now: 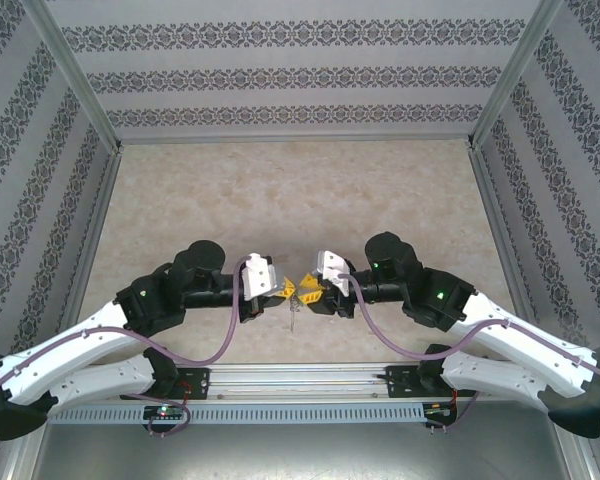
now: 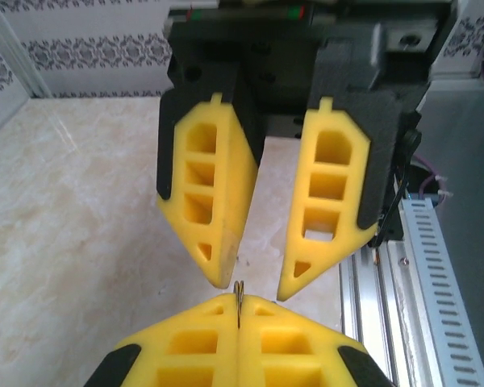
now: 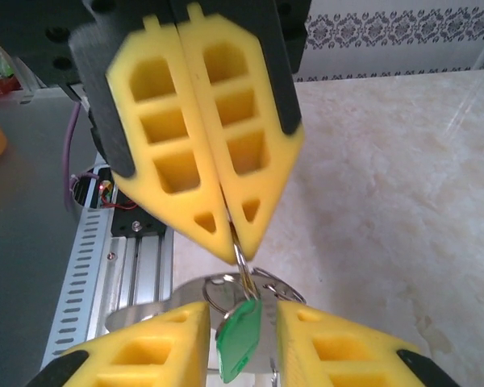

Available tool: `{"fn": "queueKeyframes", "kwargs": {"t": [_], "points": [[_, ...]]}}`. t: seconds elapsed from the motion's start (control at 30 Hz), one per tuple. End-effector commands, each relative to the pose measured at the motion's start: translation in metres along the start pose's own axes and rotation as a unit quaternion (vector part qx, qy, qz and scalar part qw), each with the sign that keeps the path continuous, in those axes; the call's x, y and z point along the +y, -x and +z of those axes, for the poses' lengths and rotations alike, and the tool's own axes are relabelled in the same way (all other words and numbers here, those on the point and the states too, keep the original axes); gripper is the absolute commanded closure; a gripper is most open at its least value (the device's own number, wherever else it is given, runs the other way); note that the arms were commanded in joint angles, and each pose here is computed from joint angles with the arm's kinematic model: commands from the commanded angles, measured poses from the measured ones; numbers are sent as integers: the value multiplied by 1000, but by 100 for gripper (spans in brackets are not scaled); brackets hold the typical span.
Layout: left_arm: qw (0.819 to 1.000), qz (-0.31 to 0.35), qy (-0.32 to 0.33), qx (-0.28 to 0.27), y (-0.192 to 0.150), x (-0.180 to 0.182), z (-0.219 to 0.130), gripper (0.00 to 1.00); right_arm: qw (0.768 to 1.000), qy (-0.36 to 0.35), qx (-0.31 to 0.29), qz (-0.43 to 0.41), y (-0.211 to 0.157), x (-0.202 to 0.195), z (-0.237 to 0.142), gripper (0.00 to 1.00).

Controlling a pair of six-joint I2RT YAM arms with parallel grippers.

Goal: Put the keys on the keyring

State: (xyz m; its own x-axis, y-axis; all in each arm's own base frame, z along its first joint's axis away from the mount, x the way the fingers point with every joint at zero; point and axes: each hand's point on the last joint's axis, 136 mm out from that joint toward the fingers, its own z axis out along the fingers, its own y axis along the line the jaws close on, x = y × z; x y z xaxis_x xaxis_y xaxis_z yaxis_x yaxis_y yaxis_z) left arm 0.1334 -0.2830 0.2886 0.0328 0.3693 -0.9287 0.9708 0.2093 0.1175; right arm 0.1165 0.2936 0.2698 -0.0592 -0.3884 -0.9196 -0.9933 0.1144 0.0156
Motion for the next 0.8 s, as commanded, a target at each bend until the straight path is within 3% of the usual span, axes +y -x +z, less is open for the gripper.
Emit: {"fn": "queueKeyframes", "kwargs": {"t": [0.0, 0.27, 0.53, 0.77], "points": [[997, 2, -2, -77, 32, 0, -8, 100, 1000, 13, -9, 6, 2, 5, 2, 73], [991, -8, -13, -132, 45, -4, -12, 100, 1000, 21, -18, 7, 3, 9, 2, 81], [986, -20, -19, -163, 48, -6, -14, 100, 999, 27, -23, 2, 5, 10, 3, 100], [982, -26, -26, -188, 54, -7, -18, 100, 999, 33, -26, 0, 5, 12, 4, 100]]}}
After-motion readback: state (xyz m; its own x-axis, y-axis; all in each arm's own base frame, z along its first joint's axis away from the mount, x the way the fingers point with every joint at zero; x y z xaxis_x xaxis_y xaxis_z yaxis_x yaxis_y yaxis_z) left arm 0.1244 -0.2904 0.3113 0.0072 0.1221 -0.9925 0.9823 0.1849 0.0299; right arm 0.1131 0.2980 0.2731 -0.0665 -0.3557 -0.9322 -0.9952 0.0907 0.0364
